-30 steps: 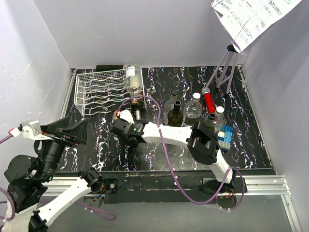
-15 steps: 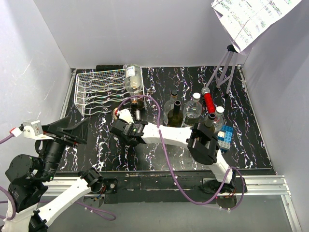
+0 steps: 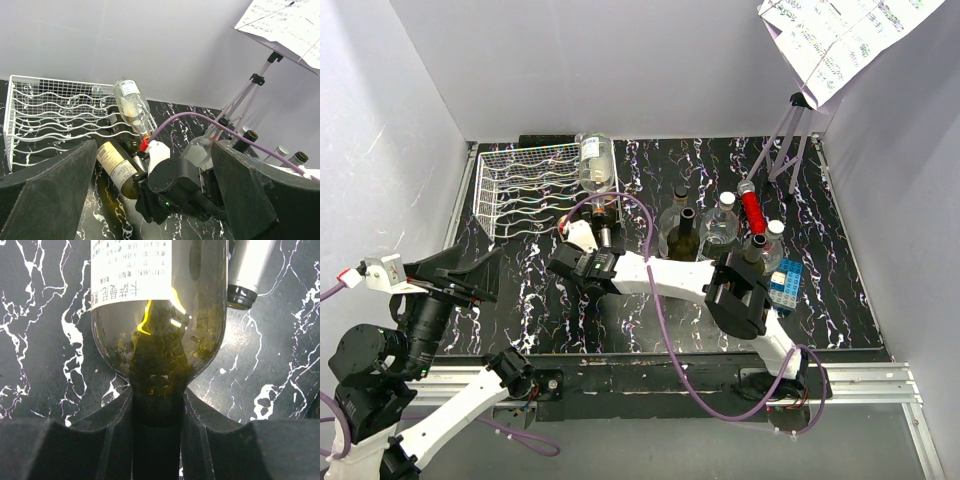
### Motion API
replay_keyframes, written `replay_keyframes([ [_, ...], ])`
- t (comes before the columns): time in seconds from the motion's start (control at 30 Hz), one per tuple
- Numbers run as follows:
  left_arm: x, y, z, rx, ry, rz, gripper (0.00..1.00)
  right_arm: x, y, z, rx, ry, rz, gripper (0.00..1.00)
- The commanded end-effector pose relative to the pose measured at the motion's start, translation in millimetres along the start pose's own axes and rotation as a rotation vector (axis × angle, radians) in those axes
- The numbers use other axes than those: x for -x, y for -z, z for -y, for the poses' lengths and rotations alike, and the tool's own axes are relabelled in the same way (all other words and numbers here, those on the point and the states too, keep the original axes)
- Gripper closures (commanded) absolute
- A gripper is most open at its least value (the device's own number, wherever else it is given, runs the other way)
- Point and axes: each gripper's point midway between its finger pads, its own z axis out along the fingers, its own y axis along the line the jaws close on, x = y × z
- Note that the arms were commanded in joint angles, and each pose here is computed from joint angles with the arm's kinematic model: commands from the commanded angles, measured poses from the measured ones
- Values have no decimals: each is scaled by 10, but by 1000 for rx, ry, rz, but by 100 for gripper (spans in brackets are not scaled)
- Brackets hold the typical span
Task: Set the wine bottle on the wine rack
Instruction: Place the wine bottle in the wine rack.
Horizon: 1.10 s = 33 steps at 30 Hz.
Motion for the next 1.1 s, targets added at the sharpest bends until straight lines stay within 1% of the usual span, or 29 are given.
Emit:
replay_keyframes([
  [0.0,-91,-9,-34,18,-12,-29,2,864,146,-123,-3,-159,275,99],
  [0.17,-167,-28,-33,19,-12,-46,2,987,-50,-109,-36,-190,330,99],
  [0.33,-206,-43,-27,17,-17,-57,2,1150,-210,-138,-51,-217,425,99],
  [0.43,-266,-69,-64,49,-7,-74,2,1247,-311,-160,-55,-219,471,99],
  [0.5,-375,-113,-76,71,-15,-116,2,1301,-351,-154,-53,-224,489,99],
  [0.6,-649,-210,-70,116,-23,-234,2,1371,-453,-94,-63,-239,505,99],
  [0.7,-891,-308,0,120,-30,-330,2,1435,-516,-44,-77,-237,530,99],
  [0.87,-1051,-391,72,97,-21,-358,2,1554,-580,-5,-98,-256,555,99],
  [1.07,-1075,-414,-19,161,-26,-360,2,1645,-622,-36,-82,-321,563,99],
])
